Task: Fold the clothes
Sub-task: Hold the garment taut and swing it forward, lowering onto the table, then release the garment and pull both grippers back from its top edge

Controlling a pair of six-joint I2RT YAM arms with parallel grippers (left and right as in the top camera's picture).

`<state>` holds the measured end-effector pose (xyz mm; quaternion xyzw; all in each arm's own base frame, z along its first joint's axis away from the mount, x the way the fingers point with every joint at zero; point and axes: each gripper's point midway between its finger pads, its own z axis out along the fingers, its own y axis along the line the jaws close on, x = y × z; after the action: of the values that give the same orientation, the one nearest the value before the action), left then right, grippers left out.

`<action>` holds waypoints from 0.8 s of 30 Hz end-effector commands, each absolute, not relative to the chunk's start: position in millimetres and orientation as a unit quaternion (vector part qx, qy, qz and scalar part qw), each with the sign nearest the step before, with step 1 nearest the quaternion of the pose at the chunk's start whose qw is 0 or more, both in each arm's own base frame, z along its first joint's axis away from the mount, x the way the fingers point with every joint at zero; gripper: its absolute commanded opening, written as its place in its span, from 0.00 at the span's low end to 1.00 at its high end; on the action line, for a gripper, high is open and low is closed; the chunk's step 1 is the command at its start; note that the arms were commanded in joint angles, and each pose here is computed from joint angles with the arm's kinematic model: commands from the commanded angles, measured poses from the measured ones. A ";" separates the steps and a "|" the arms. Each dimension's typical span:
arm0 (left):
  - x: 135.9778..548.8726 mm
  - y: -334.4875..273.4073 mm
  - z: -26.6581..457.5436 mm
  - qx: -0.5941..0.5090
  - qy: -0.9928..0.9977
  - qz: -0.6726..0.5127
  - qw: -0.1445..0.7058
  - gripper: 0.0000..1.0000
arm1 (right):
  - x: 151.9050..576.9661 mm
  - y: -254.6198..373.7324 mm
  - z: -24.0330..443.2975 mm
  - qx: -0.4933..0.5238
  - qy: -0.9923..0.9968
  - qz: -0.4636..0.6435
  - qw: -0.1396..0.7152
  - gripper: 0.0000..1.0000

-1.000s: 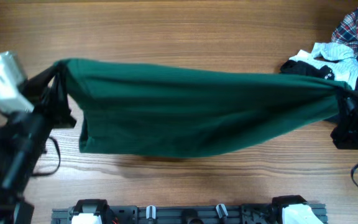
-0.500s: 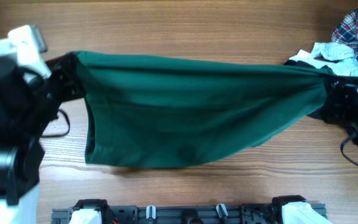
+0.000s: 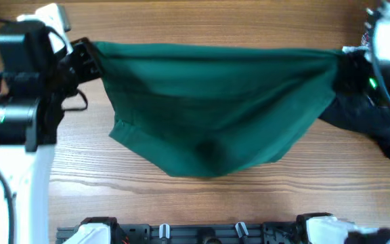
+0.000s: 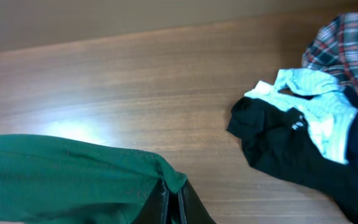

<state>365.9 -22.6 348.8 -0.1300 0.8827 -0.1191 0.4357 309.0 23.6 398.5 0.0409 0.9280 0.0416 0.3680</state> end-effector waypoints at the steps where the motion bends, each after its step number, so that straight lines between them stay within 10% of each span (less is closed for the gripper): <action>1: 387.1 -4.0 339.0 -0.146 0.883 -0.070 0.441 0.04 | 339.6 16.5 384.3 0.035 0.933 0.011 0.358 0.04; 24: 515.9 -5.3 219.2 -0.148 0.899 -0.060 0.409 0.04 | 526.8 47.0 225.2 0.001 0.952 0.043 0.304 0.04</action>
<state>501.2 -13.7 236.2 -0.1489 0.8968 -0.0809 0.4087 510.8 45.4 245.1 0.0052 0.9502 0.0388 0.3091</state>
